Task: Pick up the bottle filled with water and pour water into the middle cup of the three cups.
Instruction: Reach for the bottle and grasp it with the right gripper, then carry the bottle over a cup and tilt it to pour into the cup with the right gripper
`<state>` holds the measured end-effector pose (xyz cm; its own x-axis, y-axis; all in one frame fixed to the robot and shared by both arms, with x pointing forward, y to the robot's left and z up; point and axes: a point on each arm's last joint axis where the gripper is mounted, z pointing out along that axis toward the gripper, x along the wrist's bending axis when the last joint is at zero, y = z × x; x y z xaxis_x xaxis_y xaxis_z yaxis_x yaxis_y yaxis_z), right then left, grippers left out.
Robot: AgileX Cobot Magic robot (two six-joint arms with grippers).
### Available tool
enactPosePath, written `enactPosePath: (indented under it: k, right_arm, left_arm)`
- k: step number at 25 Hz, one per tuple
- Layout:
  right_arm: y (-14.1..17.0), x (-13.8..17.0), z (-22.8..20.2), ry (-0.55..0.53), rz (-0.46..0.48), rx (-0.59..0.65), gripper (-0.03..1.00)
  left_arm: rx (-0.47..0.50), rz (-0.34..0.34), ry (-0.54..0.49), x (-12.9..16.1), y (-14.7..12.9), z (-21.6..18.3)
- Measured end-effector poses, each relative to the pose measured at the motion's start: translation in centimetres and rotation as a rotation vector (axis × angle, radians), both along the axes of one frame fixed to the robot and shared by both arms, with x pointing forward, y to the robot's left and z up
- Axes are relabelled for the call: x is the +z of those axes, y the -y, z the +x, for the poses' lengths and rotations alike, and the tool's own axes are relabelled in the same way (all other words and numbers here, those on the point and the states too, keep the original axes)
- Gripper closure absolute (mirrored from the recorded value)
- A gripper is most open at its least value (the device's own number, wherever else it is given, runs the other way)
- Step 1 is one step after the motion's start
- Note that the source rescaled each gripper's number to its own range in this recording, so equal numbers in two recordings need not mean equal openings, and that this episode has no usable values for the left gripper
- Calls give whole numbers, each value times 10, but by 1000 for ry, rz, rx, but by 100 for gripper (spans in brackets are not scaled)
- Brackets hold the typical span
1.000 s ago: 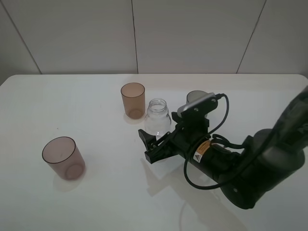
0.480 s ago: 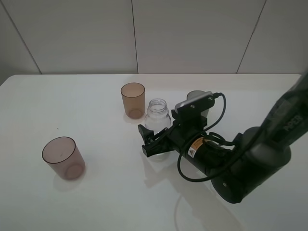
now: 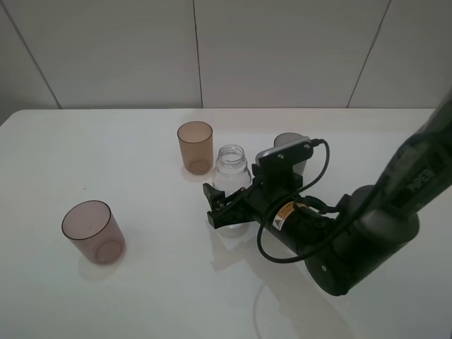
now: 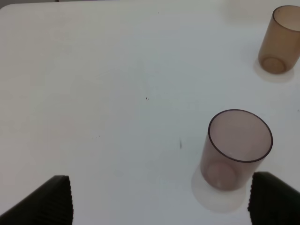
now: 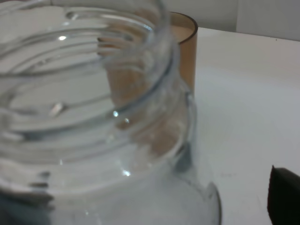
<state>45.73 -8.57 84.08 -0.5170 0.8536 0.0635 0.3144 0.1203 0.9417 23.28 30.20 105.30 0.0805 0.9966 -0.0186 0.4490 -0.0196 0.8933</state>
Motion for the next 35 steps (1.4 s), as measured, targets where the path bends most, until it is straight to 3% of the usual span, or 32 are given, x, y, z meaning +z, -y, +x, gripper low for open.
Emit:
enactPosePath:
  k: [2, 4, 6, 7, 8, 20, 24, 29, 35]
  right_arm:
    - [0, 0, 0, -6, 9, -6, 0]
    - [0, 0, 0, -17, 26, -13, 19]
    - [0, 0, 0, -24, 36, -18, 59]
    - [0, 0, 0, -29, 38, -21, 97]
    - [0, -1, 0, -32, 38, -21, 93]
    - [1, 4, 1, -28, 11, -26, 93]
    - [0, 30, 1, -13, -52, 3, 93]
    - [2, 74, -5, -76, -103, 37, 93]
    - [1, 132, 4, -135, -206, 162, 93]
  left_arm:
    - [0, 0, 0, 0, 0, 0]
    - [0, 0, 0, 0, 0, 0]
    - [0, 0, 0, 0, 0, 0]
    - [0, 0, 0, 0, 0, 0]
    - [0, 0, 0, 0, 0, 0]
    - [0, 0, 0, 0, 0, 0]
    - [0, 0, 0, 0, 0, 0]
    - [0, 0, 0, 0, 0, 0]
    - [0, 0, 0, 0, 0, 0]
